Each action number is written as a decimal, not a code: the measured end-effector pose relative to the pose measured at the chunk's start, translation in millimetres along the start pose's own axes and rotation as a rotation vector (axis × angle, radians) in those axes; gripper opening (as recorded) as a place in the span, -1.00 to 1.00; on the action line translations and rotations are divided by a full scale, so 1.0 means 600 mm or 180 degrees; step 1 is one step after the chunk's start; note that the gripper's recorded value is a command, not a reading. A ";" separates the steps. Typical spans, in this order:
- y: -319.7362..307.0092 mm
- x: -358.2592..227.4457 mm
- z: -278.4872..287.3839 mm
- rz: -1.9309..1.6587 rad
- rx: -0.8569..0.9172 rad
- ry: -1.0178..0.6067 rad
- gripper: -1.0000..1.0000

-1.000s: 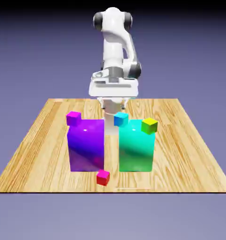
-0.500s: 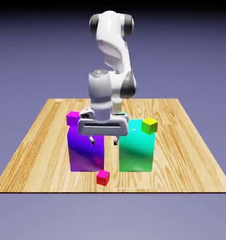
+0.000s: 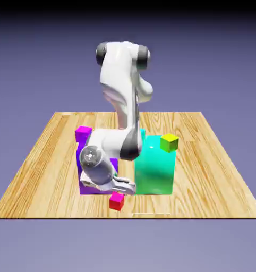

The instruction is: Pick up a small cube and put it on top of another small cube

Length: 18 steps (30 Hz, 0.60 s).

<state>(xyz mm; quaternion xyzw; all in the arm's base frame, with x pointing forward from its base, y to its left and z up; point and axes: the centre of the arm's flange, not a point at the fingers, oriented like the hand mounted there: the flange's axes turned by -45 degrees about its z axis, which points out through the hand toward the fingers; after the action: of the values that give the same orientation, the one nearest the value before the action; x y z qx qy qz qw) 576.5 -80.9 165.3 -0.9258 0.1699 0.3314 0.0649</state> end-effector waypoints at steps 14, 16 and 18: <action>-0.013 -0.011 -0.017 -0.0063 0.0016 -0.0005 -1.00; -0.063 -0.056 -0.039 -0.0541 -0.0120 0.0072 -1.00; -0.110 -0.106 -0.059 -0.1014 -0.0287 0.0154 -1.00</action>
<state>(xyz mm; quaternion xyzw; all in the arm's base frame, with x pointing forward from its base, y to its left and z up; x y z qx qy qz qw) 575.3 -10.1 233.4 -0.9507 0.0075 0.3019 0.0708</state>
